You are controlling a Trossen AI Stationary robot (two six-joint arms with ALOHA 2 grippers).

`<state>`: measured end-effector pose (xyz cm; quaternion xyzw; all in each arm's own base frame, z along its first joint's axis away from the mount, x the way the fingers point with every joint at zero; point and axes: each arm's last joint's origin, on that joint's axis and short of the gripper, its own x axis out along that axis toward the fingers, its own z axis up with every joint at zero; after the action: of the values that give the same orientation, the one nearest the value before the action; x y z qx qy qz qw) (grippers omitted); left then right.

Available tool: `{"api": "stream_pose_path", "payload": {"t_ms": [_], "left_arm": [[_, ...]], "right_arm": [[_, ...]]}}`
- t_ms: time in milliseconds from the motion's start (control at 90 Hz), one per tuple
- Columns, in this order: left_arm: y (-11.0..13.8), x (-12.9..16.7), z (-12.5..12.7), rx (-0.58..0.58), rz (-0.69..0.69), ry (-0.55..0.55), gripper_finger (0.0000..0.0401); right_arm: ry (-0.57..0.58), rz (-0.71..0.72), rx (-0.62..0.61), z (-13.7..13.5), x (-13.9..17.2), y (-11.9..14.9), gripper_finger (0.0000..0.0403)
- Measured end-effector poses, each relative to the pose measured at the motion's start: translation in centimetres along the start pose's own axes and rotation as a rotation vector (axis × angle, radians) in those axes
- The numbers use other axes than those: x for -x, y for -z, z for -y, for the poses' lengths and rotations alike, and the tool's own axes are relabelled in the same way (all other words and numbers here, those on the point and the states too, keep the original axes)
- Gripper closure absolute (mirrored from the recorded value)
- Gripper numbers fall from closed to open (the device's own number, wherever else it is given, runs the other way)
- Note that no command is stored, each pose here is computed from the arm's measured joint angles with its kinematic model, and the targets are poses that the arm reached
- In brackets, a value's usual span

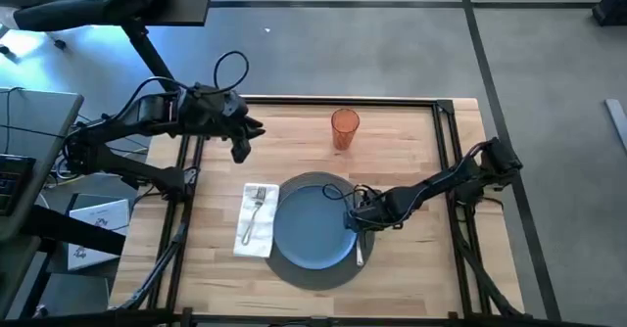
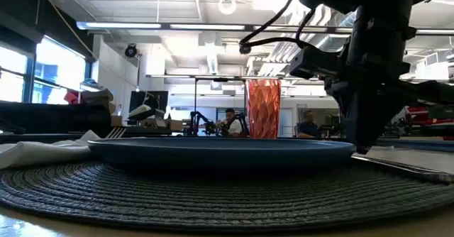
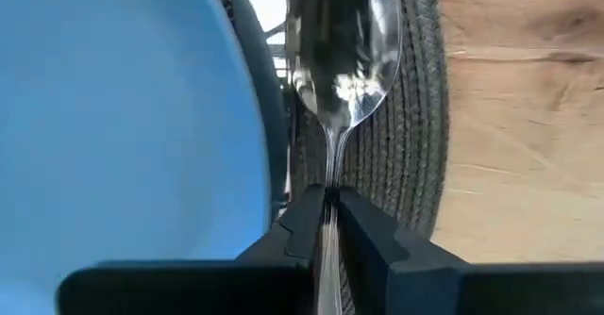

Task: Set table place
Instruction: Put the silver spoon on the gray mat, then move the orange cup to the top right of the table

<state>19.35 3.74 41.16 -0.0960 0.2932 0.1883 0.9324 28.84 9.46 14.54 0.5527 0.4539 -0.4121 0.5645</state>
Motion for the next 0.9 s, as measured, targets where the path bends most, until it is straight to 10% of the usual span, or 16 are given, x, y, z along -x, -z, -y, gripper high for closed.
{"api": "stream_pose_path", "payload": {"t_ms": [422, 900], "left_arm": [[0.0, 0.0, 0.0, 0.000, 0.001, -0.001, 0.0325], [0.0, 0.0, 0.0, -0.050, 0.000, 0.001, 0.0325]], "right_arm": [[-0.119, 0.083, 0.188, -2.4, 6.0, -1.3, 0.0273], [-0.308, 0.429, 0.622, -7.4, 17.0, -20.0, 0.0238]]}}
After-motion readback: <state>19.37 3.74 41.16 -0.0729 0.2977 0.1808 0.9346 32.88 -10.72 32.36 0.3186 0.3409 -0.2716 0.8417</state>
